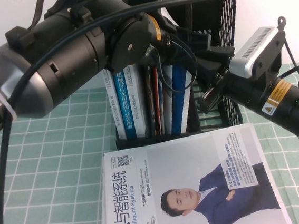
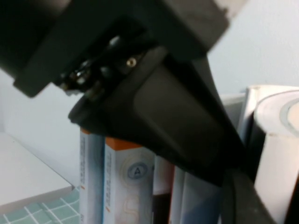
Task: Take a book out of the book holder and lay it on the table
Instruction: Pick up the right side book from the book shelf
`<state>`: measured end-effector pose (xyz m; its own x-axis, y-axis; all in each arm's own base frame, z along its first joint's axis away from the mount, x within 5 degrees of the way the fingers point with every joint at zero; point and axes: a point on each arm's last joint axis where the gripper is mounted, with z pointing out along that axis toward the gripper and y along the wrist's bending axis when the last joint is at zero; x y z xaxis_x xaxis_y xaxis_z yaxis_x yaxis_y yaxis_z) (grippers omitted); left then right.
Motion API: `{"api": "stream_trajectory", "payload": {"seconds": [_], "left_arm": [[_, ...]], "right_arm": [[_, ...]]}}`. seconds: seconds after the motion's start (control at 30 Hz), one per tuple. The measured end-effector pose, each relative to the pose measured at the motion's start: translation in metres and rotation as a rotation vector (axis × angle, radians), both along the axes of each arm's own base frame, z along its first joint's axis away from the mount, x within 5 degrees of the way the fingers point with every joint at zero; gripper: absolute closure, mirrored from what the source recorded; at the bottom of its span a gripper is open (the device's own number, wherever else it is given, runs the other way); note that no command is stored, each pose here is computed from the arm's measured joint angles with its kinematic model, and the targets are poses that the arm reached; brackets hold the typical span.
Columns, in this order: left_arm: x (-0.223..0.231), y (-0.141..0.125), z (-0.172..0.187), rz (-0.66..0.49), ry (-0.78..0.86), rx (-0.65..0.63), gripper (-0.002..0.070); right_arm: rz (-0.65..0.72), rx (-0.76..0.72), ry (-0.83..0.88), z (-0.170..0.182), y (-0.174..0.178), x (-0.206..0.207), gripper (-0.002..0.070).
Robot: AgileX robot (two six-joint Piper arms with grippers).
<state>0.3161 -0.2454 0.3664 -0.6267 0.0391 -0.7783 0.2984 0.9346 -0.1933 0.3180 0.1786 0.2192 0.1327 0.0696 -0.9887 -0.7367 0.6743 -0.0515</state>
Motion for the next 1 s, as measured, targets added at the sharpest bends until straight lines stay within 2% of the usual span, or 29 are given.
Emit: {"api": "stream_trajectory", "payload": {"seconds": [0.1, 0.2, 0.27, 0.33, 0.63, 0.87, 1.0], "left_arm": [[0.0, 0.0, 0.0, 0.0, 0.0, 0.0, 0.0677], [0.0, 0.0, 0.0, 0.0, 0.0, 0.0, 0.0676], [0.0, 0.0, 0.0, -0.001, -0.001, 0.002, 0.0676], [0.0, 0.0, 0.0, 0.0, 0.001, 0.004, 0.0676], [0.0, 0.001, -0.001, 0.003, 0.01, 0.011, 0.0676], [-0.001, 0.002, -0.002, 0.009, 0.025, 0.023, 0.0676], [-0.001, 0.002, -0.003, 0.009, 0.027, 0.027, 0.0676]], "right_arm": [[-0.003, -0.024, 0.008, -0.004, 0.0, 0.001, 0.0472], [-0.024, -0.171, 0.139, -0.035, 0.0, 0.003, 0.0402], [-0.035, -0.253, 0.212, -0.052, -0.002, 0.003, 0.0389], [-0.043, -0.275, 0.232, -0.054, -0.003, 0.003, 0.0388], [-0.073, -0.249, 0.194, -0.056, -0.002, 0.005, 0.0416], [-0.112, -0.105, 0.124, -0.044, -0.004, 0.009, 0.0437], [-0.123, -0.076, 0.12, -0.042, -0.004, 0.009, 0.0437]]}}
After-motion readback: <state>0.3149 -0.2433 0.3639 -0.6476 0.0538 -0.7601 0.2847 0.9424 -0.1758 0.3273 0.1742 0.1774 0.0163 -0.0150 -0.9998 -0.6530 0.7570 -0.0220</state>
